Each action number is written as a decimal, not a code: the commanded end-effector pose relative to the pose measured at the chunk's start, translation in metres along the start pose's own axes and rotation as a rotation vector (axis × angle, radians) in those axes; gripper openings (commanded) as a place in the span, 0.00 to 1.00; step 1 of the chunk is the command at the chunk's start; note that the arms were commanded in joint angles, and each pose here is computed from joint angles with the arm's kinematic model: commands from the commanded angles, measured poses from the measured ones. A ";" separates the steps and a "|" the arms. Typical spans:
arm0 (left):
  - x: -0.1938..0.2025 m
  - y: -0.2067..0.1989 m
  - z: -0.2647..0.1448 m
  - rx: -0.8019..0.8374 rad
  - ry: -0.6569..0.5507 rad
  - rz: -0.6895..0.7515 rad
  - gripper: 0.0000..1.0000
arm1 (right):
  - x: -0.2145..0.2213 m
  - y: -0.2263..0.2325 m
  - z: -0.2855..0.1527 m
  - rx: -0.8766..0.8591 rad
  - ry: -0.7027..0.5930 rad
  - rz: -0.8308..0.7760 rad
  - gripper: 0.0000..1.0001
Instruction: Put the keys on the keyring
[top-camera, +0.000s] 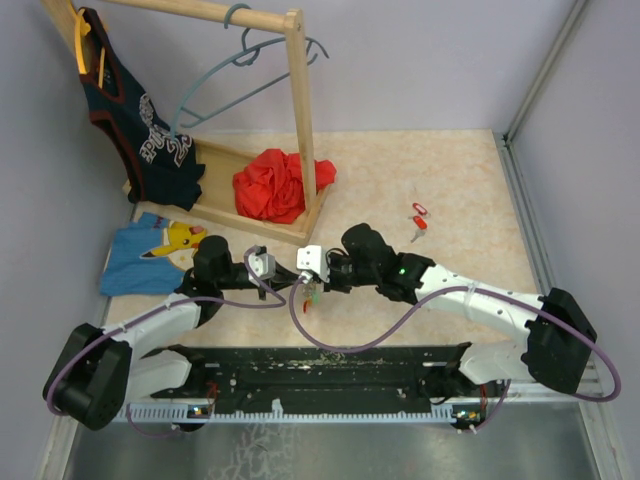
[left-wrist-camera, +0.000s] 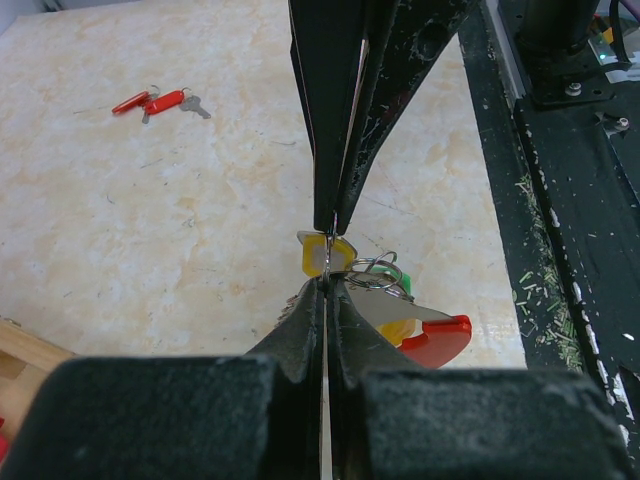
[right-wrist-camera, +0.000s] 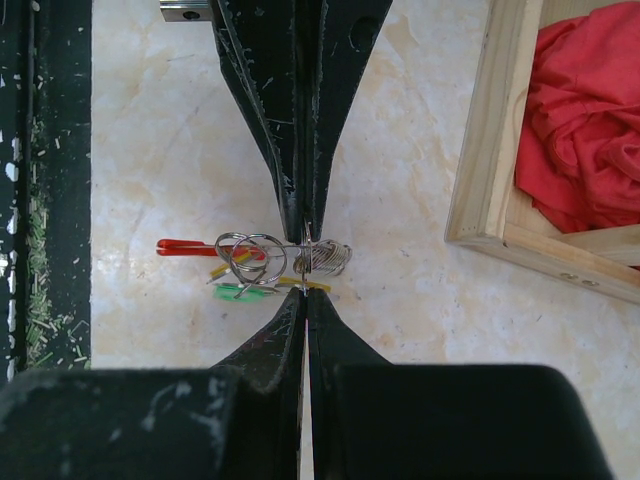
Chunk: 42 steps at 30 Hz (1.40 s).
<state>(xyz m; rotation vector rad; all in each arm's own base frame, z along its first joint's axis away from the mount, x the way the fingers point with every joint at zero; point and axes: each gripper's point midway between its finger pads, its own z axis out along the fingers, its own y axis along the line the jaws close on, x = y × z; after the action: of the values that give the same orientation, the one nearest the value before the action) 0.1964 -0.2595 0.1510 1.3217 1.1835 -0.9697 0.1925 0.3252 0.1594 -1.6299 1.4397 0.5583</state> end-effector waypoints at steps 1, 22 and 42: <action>-0.015 0.003 0.002 0.023 -0.036 0.057 0.00 | -0.037 -0.012 -0.007 0.037 -0.093 -0.030 0.00; -0.013 0.004 0.001 0.008 -0.029 0.057 0.00 | -0.034 -0.006 -0.009 0.014 -0.081 -0.025 0.00; -0.014 0.002 0.001 0.027 -0.035 0.055 0.00 | -0.037 -0.008 -0.005 0.009 -0.090 -0.020 0.00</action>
<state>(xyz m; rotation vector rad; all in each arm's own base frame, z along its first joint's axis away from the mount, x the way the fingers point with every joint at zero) 0.1957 -0.2596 0.1513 1.3276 1.1754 -0.9696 0.1910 0.3227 0.1611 -1.6293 1.4454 0.5578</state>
